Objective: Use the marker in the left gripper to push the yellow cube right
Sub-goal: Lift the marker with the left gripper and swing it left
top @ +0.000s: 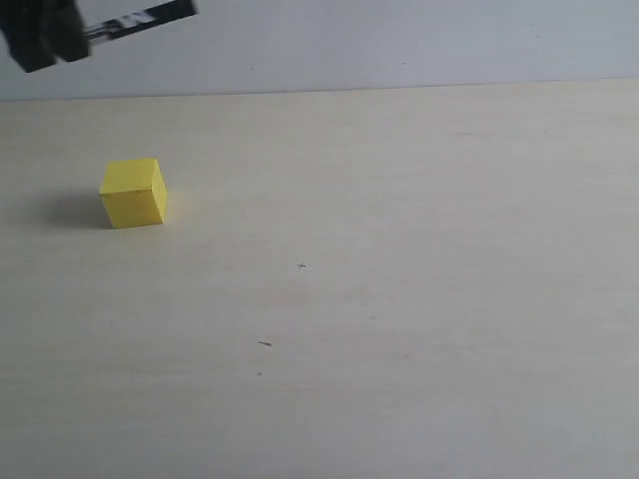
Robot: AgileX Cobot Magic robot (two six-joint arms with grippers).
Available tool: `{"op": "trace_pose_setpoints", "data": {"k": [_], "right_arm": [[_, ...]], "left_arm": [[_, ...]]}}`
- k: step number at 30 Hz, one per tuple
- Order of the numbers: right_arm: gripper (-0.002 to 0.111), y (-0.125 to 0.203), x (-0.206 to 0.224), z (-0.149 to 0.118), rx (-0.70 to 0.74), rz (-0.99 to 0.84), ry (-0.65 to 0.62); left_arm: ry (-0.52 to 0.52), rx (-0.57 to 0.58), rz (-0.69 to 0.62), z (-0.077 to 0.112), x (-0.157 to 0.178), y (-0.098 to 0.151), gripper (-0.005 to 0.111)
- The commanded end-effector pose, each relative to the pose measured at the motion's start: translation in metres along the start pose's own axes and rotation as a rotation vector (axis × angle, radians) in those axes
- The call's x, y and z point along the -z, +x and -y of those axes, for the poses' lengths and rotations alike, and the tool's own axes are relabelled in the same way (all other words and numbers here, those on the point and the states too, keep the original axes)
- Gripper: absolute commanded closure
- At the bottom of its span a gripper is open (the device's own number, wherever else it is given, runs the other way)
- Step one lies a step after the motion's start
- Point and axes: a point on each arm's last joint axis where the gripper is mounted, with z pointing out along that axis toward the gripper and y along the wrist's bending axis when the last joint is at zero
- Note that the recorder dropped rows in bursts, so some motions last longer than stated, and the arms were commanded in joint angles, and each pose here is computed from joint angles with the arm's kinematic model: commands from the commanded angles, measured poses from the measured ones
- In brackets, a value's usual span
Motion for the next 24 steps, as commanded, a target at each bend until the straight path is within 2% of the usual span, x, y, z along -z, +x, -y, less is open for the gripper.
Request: {"op": "trace_pose_setpoints", "data": {"k": [1,7,10,12,14,17,20,24], "right_arm": [[0.108,0.001,0.001,0.0,0.009,0.002,0.003],[0.108,0.001,0.001,0.0,0.009,0.002,0.003],[0.108,0.001,0.001,0.0,0.009,0.002,0.003],[0.108,0.001,0.001,0.0,0.009,0.002,0.003],[0.108,0.001,0.001,0.0,0.009,0.002,0.003],[0.108,0.001,0.001,0.0,0.009,0.002,0.003],[0.108,0.001,0.001,0.0,0.009,0.002,0.003],[0.108,0.001,0.001,0.0,0.009,0.002,0.003]], "left_arm": [[-0.002,0.047,-0.172,-0.037,-0.029,0.065,0.107],[0.161,-0.036,-0.166,-0.056,-0.079,0.111,0.107],[0.198,-0.074,-0.299,-0.062,-0.108,0.134,0.107],[0.241,-0.081,-0.34,-0.062,-0.129,0.143,0.107],[0.291,-0.112,-0.334,-0.061,-0.144,0.152,0.107],[0.348,-0.094,-0.284,-0.059,-0.161,0.16,0.107],[0.338,-0.107,-0.221,-0.06,-0.175,0.161,0.107],[0.278,-0.142,-0.233,-0.062,-0.191,0.163,0.107]]}}
